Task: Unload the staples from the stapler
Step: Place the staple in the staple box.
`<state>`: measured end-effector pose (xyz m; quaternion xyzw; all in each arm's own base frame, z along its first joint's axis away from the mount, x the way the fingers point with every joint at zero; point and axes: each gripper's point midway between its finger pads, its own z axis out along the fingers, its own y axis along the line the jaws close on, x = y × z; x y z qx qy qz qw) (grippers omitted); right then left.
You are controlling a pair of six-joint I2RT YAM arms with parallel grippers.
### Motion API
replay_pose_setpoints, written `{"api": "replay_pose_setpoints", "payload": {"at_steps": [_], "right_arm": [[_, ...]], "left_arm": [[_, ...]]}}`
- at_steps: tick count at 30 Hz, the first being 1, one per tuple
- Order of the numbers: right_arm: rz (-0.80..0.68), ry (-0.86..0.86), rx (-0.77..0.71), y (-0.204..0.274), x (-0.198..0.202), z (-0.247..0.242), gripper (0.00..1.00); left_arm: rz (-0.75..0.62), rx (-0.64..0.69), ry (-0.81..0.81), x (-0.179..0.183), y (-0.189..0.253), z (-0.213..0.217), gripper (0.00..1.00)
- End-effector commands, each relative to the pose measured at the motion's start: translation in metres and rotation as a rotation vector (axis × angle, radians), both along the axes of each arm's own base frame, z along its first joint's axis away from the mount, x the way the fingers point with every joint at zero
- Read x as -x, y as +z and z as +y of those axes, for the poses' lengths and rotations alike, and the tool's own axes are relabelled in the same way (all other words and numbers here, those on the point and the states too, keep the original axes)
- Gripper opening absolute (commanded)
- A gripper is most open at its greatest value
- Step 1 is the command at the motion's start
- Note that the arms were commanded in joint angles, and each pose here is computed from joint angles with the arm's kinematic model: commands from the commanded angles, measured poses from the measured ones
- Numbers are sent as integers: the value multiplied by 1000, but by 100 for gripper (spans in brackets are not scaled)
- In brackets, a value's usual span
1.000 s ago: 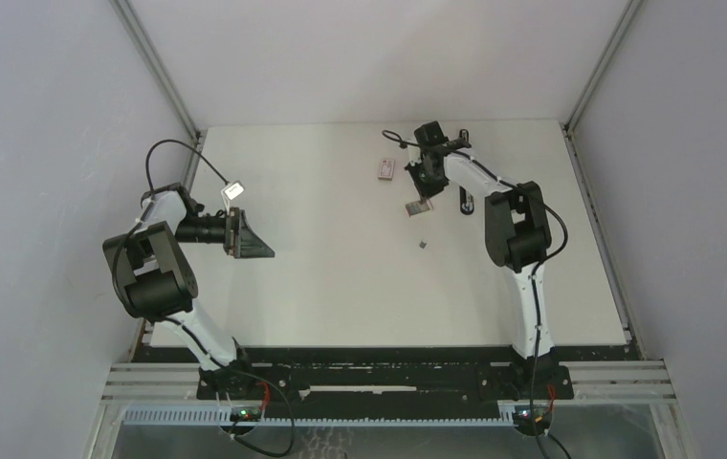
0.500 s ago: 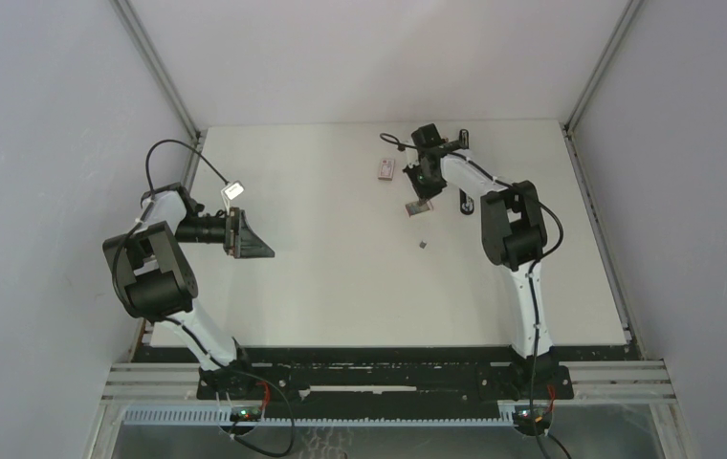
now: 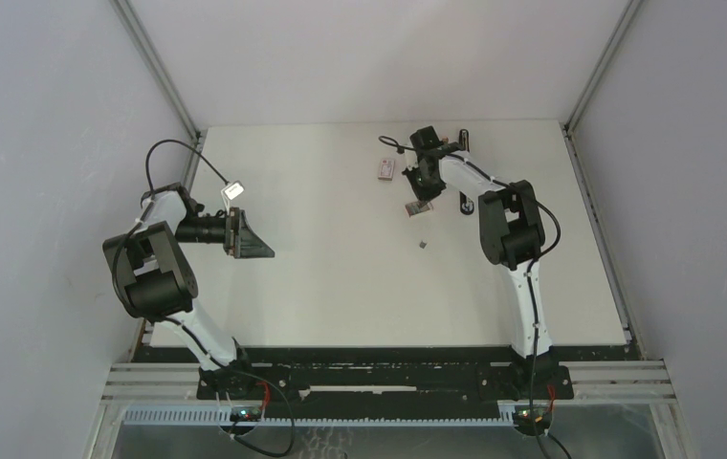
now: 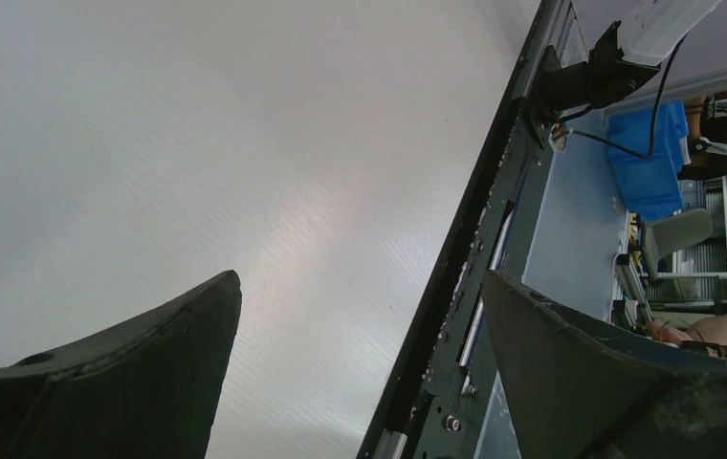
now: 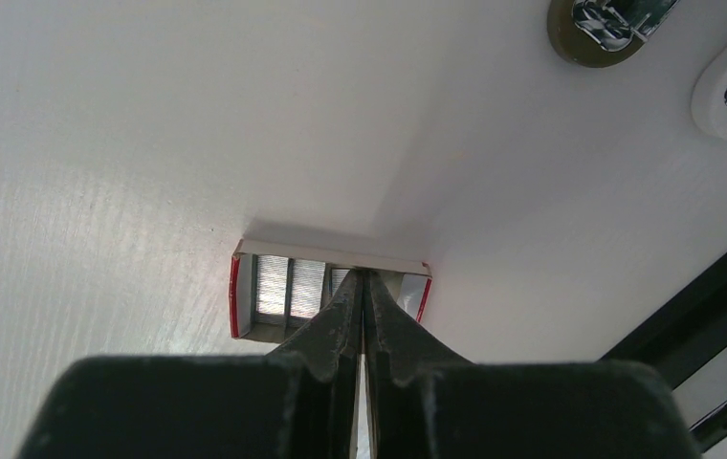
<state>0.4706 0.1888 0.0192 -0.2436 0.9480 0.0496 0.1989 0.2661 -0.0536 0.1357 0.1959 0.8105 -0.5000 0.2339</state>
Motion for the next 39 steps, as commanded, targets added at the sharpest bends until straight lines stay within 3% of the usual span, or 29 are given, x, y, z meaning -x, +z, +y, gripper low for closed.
{"api": "replay_pose_setpoints", "payload": {"at_steps": [1,19,31,39], "right_arm": [[-75,-5,-18,17,-17,9,0],[-89,-9,-17,15,-17,13,0],[-84,-9,-21,17,-15,13,12],[-121,-15,-61,47,-16,10,16]], "left_arm": [[-78,3,7,-15,14,4,100],[-80,2,7,-14,14,5,100],[-81,2,6,-15,14,5,100],[-78,3,7,-15,13,5,100]]}}
